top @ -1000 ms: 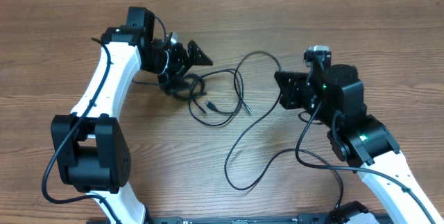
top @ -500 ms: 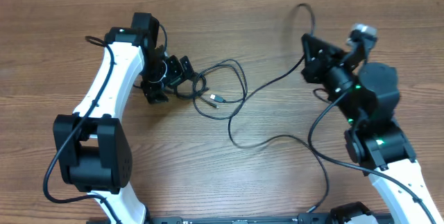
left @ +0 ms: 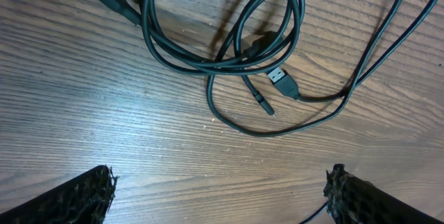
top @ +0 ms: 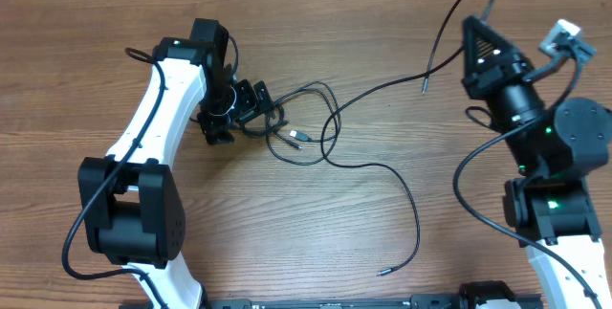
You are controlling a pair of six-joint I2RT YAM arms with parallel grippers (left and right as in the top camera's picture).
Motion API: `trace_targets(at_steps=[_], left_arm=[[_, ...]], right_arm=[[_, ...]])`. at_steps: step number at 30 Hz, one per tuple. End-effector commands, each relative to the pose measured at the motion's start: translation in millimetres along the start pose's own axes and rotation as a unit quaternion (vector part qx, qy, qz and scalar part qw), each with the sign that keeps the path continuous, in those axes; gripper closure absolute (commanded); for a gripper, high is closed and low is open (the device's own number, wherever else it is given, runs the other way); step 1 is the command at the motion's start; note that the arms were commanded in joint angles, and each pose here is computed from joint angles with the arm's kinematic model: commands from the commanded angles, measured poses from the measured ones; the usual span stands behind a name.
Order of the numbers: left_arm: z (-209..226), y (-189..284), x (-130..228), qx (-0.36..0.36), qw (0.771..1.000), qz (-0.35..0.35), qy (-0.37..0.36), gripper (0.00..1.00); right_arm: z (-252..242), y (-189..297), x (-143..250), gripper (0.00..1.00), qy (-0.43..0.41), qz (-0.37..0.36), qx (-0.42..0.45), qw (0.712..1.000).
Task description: Untangle cables
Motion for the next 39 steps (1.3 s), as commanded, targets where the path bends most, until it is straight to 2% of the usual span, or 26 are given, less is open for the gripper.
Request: trace_targets(at_steps=[1, 17, 20, 27, 33, 39], left_arm=[[-3.4, 3.8, -1.0, -0.002, 1.000, -0.008, -0.016, 0.00], [-5.7, 3.9, -4.6, 0.002, 1.000, -0.016, -0.019, 0.00], [-5.7, 3.9, -4.6, 0.002, 1.000, -0.016, -0.019, 0.00], [-5.7, 3.9, -4.6, 0.002, 1.000, -0.016, -0.019, 0.00], [-5.7, 3.9, -4.6, 0.002, 1.000, -0.016, -0.019, 0.01], [-5.7, 3.9, -4.6, 0.002, 1.000, -0.016, -0.019, 0.00]], right_arm=[[-4.3, 13.1, -37.5, 0.96, 0.004, -0.068, 0.030, 0.997], [-111.0, 57.5, -72.6, 0.96, 0.006, -0.099, 0.233, 0.968], [-114.9, 60.0, -79.4, 0.96, 0.005, -0.100, 0.236, 0.967], [-105.5, 42.3, -105.3, 0.96, 0.026, -0.054, 0.238, 0.969], [-98.3, 29.8, -154.0, 0.96, 0.071, -0.029, 0.279, 0.957], [-104.7, 23.7, -204.0, 0.96, 0.055, -0.031, 0.310, 0.949]])
Point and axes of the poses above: each gripper's point midway between its finger pads, its own y axis back along the fingers, its own z axis along the line the jaws close on, x = y × z, the point moved 2 cm from there along y, back along the fingers, and after that the axes turned 1 degree about y, right-handed, at the moved point
